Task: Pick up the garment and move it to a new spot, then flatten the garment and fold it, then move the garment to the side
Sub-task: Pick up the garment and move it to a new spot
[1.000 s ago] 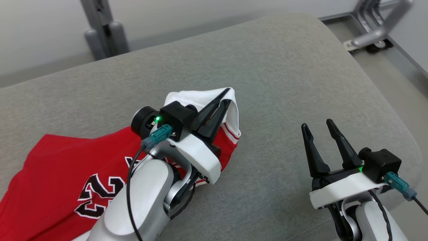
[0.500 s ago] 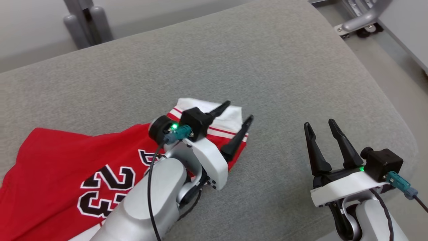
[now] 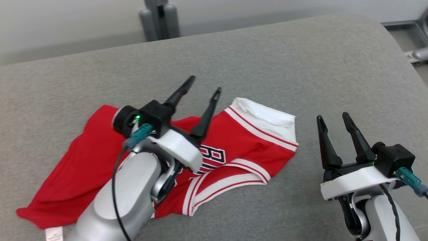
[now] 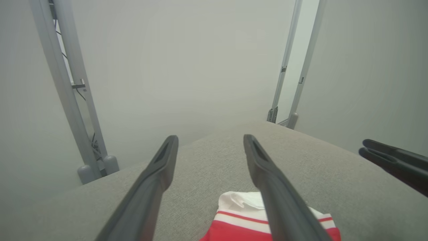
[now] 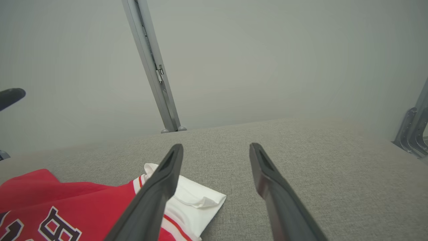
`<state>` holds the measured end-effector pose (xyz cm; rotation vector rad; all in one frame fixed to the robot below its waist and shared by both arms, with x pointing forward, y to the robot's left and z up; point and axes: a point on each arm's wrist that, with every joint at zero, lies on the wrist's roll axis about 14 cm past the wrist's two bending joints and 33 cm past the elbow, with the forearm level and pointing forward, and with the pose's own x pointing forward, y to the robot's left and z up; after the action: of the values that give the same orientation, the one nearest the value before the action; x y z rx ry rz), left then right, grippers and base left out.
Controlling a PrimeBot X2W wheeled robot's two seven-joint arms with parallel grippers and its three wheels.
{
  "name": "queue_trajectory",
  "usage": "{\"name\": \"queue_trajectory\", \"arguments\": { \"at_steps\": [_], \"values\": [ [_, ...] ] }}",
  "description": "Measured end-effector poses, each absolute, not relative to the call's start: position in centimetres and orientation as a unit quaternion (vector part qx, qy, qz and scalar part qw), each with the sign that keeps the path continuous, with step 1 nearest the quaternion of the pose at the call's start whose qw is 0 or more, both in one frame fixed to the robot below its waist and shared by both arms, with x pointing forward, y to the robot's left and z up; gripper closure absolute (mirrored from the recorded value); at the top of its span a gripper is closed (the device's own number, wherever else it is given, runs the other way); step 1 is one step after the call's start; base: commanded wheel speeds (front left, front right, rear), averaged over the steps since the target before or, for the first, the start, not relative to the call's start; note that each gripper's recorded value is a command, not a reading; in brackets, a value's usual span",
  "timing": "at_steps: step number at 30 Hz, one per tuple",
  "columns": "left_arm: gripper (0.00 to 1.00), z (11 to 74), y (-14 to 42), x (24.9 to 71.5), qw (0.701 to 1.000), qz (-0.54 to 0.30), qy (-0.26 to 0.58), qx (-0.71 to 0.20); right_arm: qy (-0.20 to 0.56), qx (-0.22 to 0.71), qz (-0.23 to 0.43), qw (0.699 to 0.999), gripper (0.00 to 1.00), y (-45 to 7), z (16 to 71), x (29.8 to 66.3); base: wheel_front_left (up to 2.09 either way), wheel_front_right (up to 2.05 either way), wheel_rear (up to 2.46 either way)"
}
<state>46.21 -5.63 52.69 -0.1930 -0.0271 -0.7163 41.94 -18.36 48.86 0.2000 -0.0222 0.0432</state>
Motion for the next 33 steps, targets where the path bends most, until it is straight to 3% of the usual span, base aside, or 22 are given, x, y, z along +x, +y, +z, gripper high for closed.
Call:
{"name": "queue_trajectory", "arguments": {
  "at_steps": [10,19,33],
  "values": [
    [0.0,54.0,8.9,47.1,0.984,-0.156,-0.047,-0.074,-0.024,0.095,0.064,0.993,0.0,-15.5,50.6,42.8,0.0,0.0,0.0],
    [0.0,54.6,19.3,43.4,0.996,-0.014,-0.063,-0.062,-0.03,0.089,0.083,0.992,0.0,-14.2,51.6,42.1,0.0,0.0,0.0],
    [0.0,54.2,22.9,36.3,0.996,0.033,-0.061,-0.052,-0.021,0.074,0.077,0.994,0.0,-14.7,52.0,39.0,0.0,0.0,0.0]
  ]
}}
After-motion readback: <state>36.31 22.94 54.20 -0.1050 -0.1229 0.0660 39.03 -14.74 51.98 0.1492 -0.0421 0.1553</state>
